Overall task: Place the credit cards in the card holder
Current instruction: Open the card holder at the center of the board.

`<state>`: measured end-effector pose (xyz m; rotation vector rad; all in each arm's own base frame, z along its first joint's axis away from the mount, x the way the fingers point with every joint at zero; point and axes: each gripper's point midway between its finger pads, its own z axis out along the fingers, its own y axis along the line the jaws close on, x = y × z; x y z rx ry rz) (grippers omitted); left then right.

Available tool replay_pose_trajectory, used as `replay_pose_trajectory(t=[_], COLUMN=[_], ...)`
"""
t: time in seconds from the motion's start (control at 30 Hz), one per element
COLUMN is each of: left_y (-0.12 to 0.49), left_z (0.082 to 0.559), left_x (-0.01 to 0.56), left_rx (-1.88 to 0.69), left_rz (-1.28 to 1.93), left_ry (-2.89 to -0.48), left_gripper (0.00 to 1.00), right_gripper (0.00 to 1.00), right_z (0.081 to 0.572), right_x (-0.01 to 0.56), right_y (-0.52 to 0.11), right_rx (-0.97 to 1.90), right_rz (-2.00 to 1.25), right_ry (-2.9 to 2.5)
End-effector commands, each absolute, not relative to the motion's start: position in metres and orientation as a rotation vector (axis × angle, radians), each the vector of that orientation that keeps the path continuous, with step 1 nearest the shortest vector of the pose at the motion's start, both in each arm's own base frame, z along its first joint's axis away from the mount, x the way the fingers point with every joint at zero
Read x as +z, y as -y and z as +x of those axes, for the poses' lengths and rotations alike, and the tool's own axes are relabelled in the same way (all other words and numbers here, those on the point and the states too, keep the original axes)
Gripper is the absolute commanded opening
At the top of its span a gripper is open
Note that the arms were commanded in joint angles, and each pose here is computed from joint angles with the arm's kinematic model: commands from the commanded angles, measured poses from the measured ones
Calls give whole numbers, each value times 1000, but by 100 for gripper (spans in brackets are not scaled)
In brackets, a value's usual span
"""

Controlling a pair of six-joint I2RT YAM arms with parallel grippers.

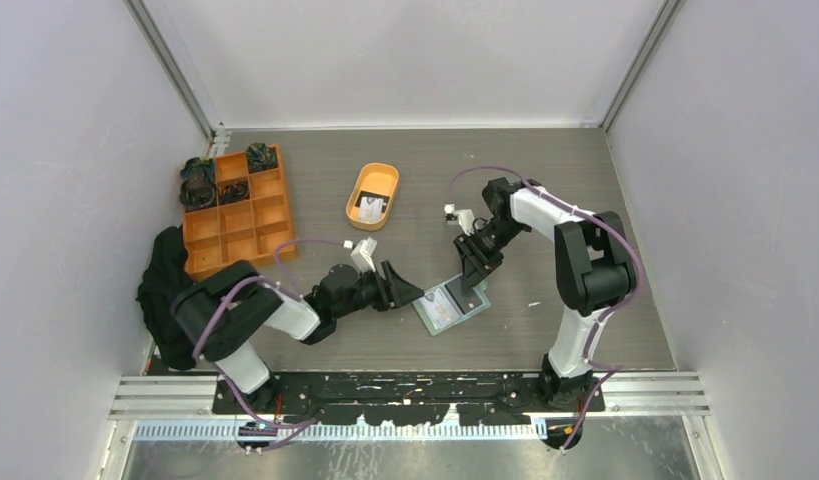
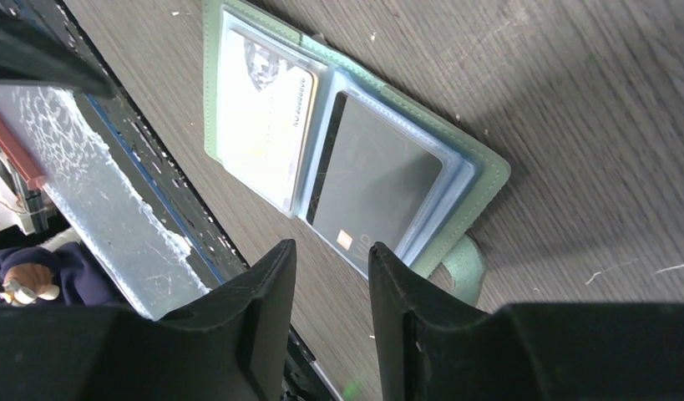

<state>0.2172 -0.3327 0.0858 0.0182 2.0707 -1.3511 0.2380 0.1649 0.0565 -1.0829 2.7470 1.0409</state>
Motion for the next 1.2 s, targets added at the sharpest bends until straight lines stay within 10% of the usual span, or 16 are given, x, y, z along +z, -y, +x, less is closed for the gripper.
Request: replay_pose_trajectory(t=[0.0, 0.6, 1.17], left_y=[344, 320, 336], left_z=[208, 199, 188], left_x=[103, 32, 25], left_rx=[-1630, -1325, -1174], left_rz=[-68, -185, -74], left_ry=[-1965, -2250, -2367], left_gripper=[51, 50, 43], right_gripper=[43, 46, 44], right_z=[242, 257, 239], right_x=[58, 42, 59], right_y=[-167, -148, -171], right_rx=[1002, 736, 1076], right_rz=[-1082, -1046, -1016], right_ry=[-2774, -2853, -2849])
